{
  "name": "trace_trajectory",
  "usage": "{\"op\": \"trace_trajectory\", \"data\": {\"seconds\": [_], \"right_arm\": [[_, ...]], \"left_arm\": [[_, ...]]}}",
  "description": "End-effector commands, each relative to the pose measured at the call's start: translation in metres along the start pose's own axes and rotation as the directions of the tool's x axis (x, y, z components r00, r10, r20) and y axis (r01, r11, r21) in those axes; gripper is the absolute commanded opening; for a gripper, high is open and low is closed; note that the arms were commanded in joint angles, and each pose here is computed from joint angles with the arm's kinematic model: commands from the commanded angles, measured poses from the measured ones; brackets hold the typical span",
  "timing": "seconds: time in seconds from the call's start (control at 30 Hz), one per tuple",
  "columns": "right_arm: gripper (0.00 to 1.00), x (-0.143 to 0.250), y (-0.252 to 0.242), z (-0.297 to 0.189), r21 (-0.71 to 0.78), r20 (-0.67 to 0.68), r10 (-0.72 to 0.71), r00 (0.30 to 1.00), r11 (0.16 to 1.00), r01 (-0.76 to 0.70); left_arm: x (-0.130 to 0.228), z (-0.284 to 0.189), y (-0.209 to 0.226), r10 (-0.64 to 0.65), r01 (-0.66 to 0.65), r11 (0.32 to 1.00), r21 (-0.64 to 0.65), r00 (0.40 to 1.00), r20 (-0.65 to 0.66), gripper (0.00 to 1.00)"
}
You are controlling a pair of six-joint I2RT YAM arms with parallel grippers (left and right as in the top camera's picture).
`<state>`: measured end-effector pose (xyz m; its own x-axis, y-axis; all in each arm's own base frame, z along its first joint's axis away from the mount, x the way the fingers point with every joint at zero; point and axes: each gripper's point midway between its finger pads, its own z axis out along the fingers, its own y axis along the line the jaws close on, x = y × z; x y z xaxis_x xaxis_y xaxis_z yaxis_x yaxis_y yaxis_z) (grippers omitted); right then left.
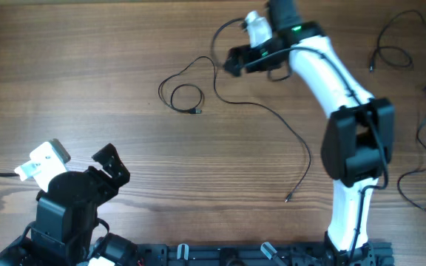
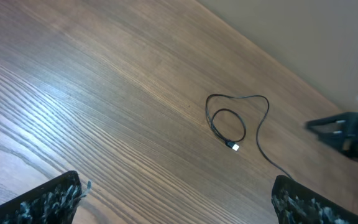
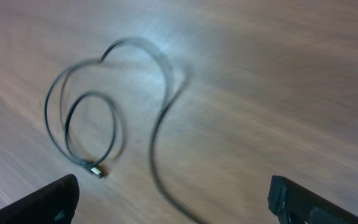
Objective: Untangle cables
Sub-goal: 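Move the right gripper back to the last cable at center and grasp it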
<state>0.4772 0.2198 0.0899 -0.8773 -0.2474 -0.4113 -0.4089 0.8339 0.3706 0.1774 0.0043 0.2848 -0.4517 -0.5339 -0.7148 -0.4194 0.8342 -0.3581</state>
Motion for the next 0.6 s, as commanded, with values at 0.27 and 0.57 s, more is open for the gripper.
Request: {"op": "trace_trajectory", "data": {"seconds": [0.27,0.57], "right_arm": [[1.0,0.053,0.054,0.077,0.18,-0.024,0.054,0.998,0.982,-0.049],[1.0,0.053,0.039,0.103,0.29,0.153,0.199,0.968,0.927,-0.236]], "left_arm": [[0.0,0.001,0.001,-0.012,0.012,1.0,-0.002,1.0,0.0,1.0],[0.0,0.001,0.001,-0.012,0.012,1.0,-0.002,1.0,0.0,1.0]]}}
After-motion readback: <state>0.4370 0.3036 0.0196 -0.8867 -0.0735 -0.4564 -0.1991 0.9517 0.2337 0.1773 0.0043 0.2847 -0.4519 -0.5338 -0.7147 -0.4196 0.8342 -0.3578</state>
